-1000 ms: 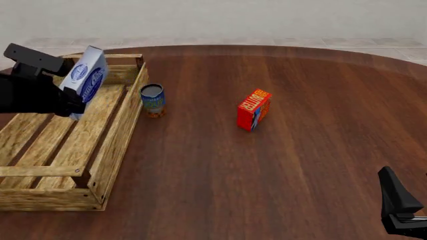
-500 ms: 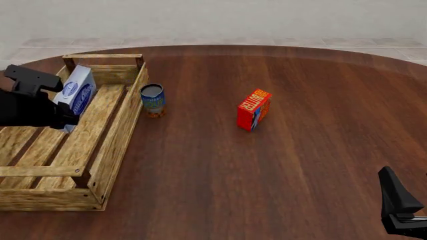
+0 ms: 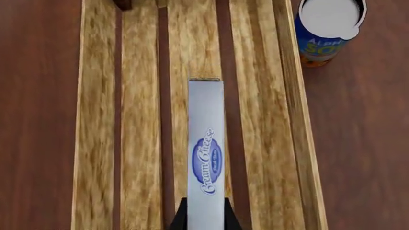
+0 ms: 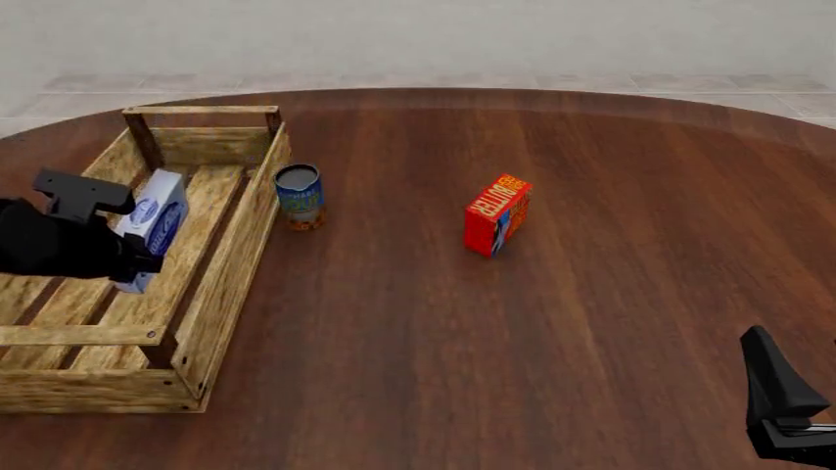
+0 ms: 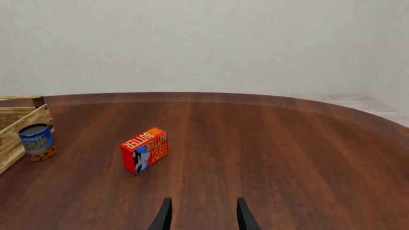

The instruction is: Pick up the cream cheese and put it in the tray.

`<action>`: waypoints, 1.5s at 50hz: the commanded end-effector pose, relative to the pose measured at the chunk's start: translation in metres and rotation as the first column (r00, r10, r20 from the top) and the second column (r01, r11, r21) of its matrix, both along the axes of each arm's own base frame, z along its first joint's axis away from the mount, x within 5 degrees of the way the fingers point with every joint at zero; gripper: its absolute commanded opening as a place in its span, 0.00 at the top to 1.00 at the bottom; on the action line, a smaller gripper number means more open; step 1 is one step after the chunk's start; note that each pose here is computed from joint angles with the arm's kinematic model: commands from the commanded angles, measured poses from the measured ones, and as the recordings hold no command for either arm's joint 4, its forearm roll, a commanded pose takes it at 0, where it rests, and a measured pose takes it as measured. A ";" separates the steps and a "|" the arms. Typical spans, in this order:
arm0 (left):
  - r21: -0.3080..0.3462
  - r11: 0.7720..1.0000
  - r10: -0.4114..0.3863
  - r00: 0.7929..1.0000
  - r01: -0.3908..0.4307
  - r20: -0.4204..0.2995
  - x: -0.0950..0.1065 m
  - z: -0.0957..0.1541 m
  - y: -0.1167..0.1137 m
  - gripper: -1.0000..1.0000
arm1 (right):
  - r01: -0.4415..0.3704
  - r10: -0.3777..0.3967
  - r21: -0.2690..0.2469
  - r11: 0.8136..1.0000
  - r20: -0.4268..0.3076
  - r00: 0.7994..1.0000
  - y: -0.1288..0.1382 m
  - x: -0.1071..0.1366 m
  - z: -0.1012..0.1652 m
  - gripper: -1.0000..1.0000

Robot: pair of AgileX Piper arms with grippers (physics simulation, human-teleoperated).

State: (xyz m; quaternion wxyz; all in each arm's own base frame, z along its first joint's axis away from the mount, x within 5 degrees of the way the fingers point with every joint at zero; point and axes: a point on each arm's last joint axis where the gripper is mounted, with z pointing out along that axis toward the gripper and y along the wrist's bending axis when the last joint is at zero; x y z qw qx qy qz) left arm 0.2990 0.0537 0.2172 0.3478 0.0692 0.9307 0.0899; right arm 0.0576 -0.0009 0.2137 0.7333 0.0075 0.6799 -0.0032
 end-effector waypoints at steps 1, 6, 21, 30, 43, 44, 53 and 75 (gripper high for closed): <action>0.000 1.000 0.013 1.000 -0.013 -0.027 0.001 -0.015 0.006 1.00 | 0.000 0.000 -0.001 1.000 0.000 1.000 0.000 0.000 0.000 0.00; 0.002 1.000 0.012 0.999 -0.012 -0.041 0.002 -0.023 0.007 1.00 | 0.001 -0.001 -0.002 1.000 0.000 1.000 0.000 0.000 0.000 0.00; 0.000 1.000 0.018 0.999 -0.018 -0.037 0.006 -0.025 0.009 1.00 | 0.000 0.000 -0.005 1.000 0.001 1.000 0.000 0.000 0.000 0.00; 0.012 1.000 0.010 0.999 -0.010 -0.036 0.006 -0.024 0.011 0.00 | 0.000 0.000 -0.004 1.000 0.001 1.000 0.000 0.000 0.000 0.00; 0.026 1.000 0.005 1.000 -0.004 -0.030 0.007 -0.024 0.014 0.00 | 0.000 0.000 -0.004 1.000 0.001 1.000 0.000 0.000 0.000 0.00; 0.027 1.000 0.006 1.000 -0.005 -0.029 0.007 -0.023 0.015 0.00 | 0.000 0.000 -0.004 1.000 0.001 1.000 0.000 0.000 0.000 0.00; 0.031 1.000 -0.003 1.000 0.004 -0.021 0.005 -0.020 0.012 0.00 | 0.000 0.000 -0.004 1.000 0.001 1.000 0.000 0.000 0.000 0.00; 0.027 0.999 -0.025 0.998 0.023 0.051 -0.009 0.019 -0.003 0.00 | 0.000 0.000 -0.004 1.000 0.000 1.000 0.000 0.000 0.000 0.00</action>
